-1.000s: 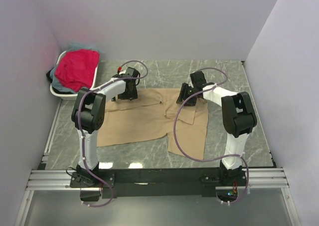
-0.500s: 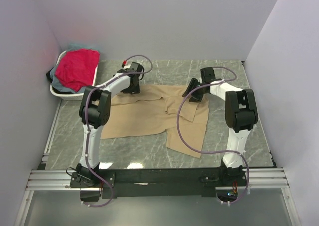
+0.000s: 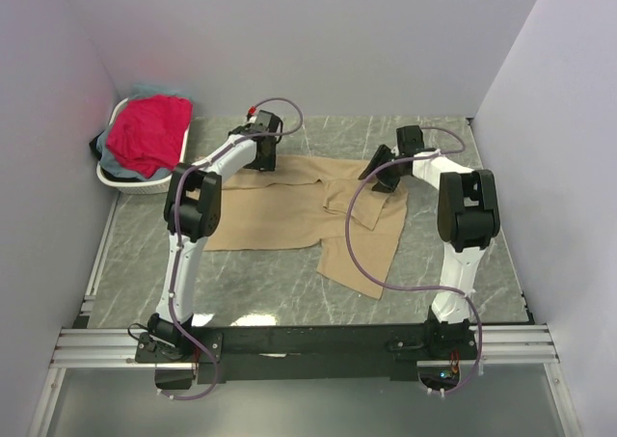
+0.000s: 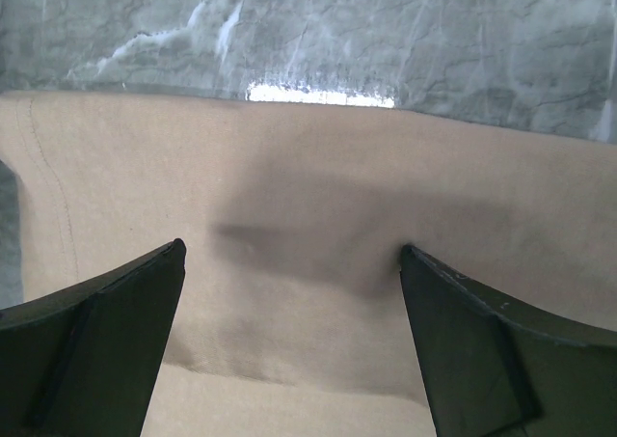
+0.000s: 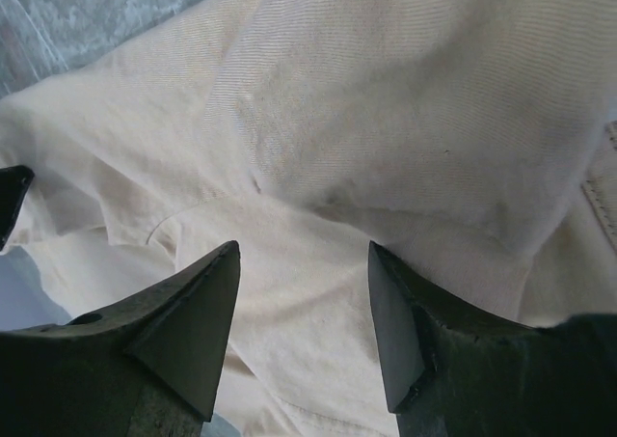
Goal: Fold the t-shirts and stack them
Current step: Fold the tshirt
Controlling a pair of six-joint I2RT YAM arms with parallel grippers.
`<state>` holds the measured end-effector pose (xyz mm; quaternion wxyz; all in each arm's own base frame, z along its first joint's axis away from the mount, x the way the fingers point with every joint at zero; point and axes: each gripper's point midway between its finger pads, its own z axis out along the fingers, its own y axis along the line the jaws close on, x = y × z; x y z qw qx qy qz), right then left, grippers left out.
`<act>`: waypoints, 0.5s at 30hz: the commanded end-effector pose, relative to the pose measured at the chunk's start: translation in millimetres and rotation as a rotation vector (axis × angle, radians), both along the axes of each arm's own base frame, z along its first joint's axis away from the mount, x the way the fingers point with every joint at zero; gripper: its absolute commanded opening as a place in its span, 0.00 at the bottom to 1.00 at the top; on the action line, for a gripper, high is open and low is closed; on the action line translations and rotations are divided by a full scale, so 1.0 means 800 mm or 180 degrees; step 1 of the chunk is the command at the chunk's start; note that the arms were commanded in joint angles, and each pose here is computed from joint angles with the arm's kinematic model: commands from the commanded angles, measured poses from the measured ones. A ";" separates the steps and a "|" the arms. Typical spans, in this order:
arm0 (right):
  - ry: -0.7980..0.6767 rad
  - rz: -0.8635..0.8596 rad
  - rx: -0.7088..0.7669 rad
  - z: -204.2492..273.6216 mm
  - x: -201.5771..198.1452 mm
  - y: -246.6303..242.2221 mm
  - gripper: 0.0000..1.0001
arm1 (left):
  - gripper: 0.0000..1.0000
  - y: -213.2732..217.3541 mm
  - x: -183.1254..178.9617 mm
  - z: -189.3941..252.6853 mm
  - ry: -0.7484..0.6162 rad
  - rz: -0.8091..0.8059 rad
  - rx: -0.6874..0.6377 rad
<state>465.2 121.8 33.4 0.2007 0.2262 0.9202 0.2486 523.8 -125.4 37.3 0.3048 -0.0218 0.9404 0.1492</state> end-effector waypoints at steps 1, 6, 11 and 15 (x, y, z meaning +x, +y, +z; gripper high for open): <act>-0.0189 -0.0225 -0.0511 0.018 0.008 -0.050 0.63 | 0.99 -0.014 -0.015 0.012 -0.0014 -0.0211 -0.0171; -0.0040 -0.0398 -0.0735 0.013 0.005 -0.091 0.65 | 0.99 -0.012 -0.028 0.026 -0.0091 -0.0172 -0.0218; -0.0053 -0.0319 -0.0716 0.017 0.010 -0.094 0.65 | 1.00 0.003 -0.040 0.032 -0.0087 -0.0008 -0.0035; -0.0461 -0.0111 -0.0582 0.059 0.019 -0.080 0.65 | 0.99 -0.008 -0.044 0.083 -0.0478 -0.0004 -0.0190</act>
